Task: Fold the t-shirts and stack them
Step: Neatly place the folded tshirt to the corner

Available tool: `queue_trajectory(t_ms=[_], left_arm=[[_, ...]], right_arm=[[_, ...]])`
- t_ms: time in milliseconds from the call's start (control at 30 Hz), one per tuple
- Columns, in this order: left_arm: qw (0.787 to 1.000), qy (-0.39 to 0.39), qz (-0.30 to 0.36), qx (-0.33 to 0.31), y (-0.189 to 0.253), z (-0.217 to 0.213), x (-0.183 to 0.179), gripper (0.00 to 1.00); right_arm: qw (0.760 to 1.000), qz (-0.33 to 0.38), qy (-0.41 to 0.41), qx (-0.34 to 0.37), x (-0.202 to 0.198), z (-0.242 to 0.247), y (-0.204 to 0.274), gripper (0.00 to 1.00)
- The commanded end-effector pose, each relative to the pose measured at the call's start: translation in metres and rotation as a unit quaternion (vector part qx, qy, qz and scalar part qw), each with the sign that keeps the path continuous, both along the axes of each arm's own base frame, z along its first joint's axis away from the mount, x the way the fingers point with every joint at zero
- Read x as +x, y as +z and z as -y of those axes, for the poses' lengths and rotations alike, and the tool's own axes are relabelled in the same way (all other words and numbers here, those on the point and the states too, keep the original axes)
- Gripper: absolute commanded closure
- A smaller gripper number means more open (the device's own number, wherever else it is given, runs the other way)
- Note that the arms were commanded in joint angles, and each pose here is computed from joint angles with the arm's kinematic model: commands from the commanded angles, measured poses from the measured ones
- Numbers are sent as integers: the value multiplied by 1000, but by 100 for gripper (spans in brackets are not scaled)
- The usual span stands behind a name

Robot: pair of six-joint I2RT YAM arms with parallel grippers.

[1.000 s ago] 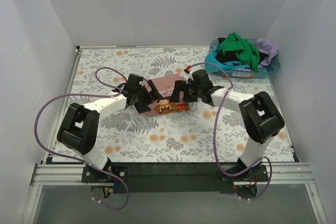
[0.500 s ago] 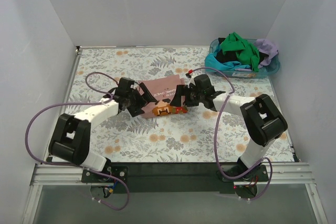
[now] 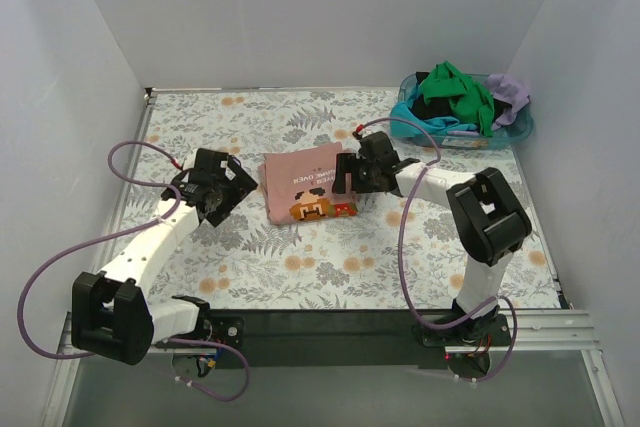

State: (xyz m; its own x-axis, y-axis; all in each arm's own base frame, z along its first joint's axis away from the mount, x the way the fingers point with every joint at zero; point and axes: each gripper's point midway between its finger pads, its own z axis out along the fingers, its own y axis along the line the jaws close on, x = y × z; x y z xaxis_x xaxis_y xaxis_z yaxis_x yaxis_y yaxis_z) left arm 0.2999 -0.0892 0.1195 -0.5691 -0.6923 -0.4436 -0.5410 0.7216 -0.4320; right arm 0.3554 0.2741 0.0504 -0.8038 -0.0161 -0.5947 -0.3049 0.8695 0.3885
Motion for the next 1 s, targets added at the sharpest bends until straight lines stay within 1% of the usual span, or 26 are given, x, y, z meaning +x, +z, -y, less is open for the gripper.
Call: queue_trajectory(t_ms=[0,33,67,133,167,233,267,300,333,367,400,467,500,533,600,633,767,800,867,900,967], left_arm=[[1000,-8,-8,-15,-4,3,-12,2],[1000,-10,-8,-20,-3,4,-12,2],[1000,-7,-11,-22,-5,4,-12,2],[1000,-5,-18,-20,-9,3,-15,2],[1000,-5,-20,-19,-10,2,-16,2],[1000,-7,-20,-18,-14,1,-18,2],[999,-16,-19,-26,-13,5,-19,2],[999,-20,-20,-28,-13,6,-20,2],[999,-23,-17,-32,-12,7,-20,2],[999,-27,-15,-35,-12,8,-20,2],[999,-28,-15,-34,-12,8,-21,2],[999,-29,-10,-34,-9,7,-22,2],[999,-31,-7,-37,-8,8,-22,2],[998,-35,3,-43,-5,11,-19,2],[997,-51,15,-59,-2,17,-20,2],[997,-50,20,-60,-1,17,-18,2],[997,-49,27,-59,1,16,-17,2],[997,-51,30,-59,1,15,-16,2],[994,-75,34,-74,4,24,-16,2],[993,-82,34,-79,4,27,-17,2],[992,-90,36,-82,4,29,-16,2]], right_arm=[[999,-3,-9,-31,15,1,-10,11],[999,-15,-6,-33,14,-1,-21,14],[999,-12,-5,-32,17,-6,-19,22],[999,-20,2,-35,15,-11,-27,33],[999,-22,5,-38,12,-12,-29,45],[999,-22,10,-45,6,-15,-33,56],[999,-23,11,-48,4,-16,-34,70],[998,-25,13,-52,-1,-16,-36,77],[998,-23,11,-57,-1,-14,-35,86],[998,-26,10,-59,-4,-12,-36,90],[997,-28,2,-78,-6,-3,-39,94],[993,-13,-12,-120,-4,16,-36,99],[986,-29,-18,-161,-12,35,-40,99],[978,-20,-44,-204,-10,57,-36,99],[964,-40,-65,-254,-18,95,-38,99],[959,-40,-62,-273,-24,114,-37,99],[943,-54,-97,-312,-34,179,-39,99],[940,-61,-121,-314,-31,199,-38,99],[934,-67,-139,-323,-31,222,-38,99],[927,-74,-169,-327,-28,243,-37,99],[921,-82,-201,-324,-25,263,-36,99]])
